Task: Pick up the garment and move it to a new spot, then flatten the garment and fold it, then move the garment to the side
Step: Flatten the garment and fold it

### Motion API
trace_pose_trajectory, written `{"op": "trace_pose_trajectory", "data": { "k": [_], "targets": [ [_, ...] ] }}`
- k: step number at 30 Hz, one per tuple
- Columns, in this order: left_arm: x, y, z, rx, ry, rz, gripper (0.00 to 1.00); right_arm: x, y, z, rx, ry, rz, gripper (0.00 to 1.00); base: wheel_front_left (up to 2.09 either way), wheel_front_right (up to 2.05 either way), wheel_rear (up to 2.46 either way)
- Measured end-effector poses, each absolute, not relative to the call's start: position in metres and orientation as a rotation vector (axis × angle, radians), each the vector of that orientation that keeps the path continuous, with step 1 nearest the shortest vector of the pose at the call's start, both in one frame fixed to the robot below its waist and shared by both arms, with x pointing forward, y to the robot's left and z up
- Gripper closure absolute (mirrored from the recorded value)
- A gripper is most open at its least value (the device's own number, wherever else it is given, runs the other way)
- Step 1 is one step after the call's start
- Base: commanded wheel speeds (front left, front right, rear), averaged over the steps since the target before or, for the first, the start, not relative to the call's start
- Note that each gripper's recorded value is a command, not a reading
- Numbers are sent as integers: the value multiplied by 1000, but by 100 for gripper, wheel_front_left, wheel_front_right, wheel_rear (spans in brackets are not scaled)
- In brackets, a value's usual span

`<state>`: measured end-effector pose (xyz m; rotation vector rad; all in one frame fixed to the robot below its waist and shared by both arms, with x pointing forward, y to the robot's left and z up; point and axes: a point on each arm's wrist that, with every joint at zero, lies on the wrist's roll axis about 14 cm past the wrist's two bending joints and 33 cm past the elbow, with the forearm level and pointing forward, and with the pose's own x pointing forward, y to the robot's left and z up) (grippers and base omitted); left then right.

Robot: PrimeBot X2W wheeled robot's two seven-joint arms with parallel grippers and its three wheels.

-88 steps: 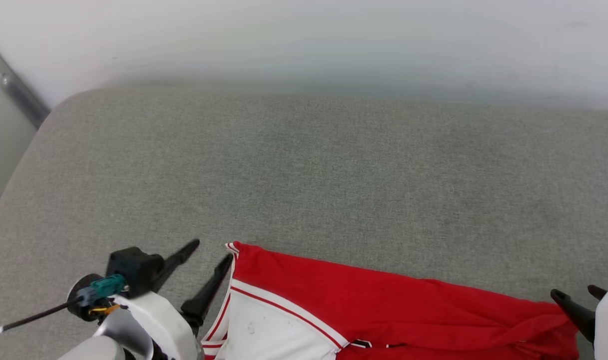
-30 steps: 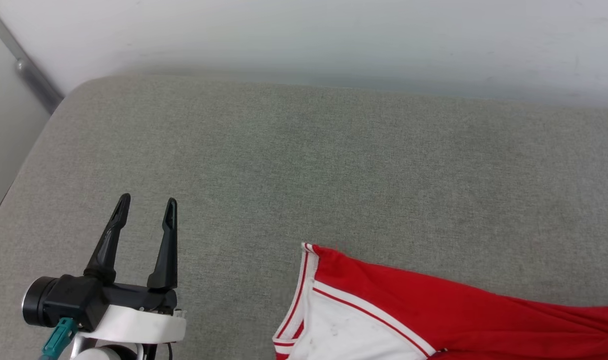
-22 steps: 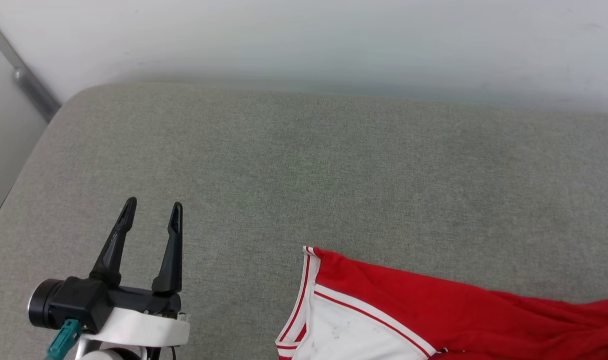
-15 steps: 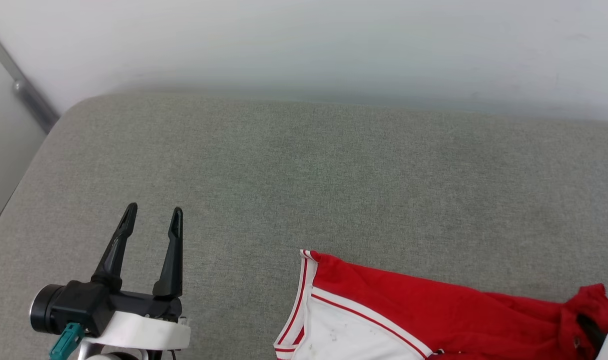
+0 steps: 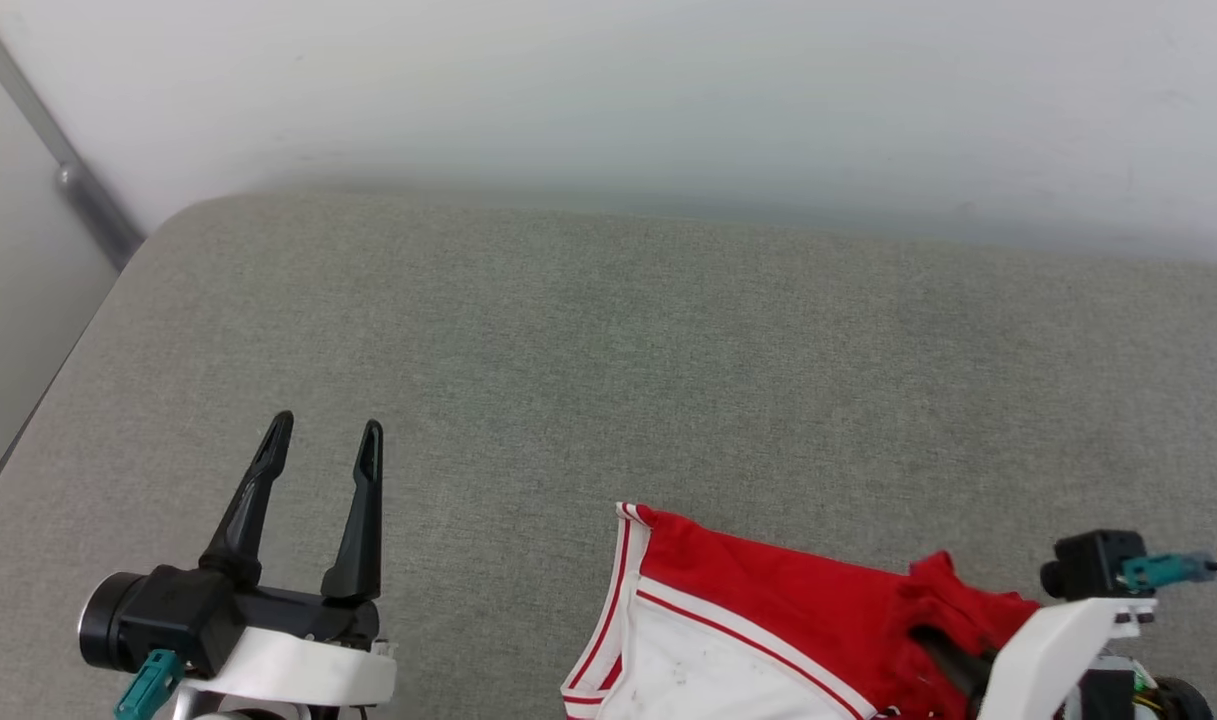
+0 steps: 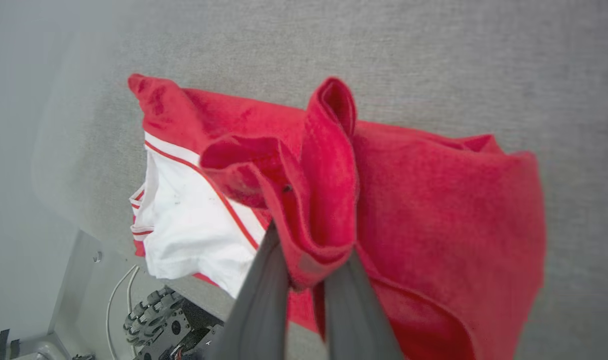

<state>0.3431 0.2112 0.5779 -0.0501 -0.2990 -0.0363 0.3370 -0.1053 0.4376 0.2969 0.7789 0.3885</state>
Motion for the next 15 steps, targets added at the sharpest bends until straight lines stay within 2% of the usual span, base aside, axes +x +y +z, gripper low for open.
{"op": "trace_pose_trajectory", "data": {
  "k": [6,15],
  "targets": [
    [336,217,576,-51,-295,-12,0,335,-40,444,295,797,572,100,0,0,0],
    [324,231,577,-42,-296,33,0,333,11,443,280,798,721,100,0,0,0]
  ]
}}
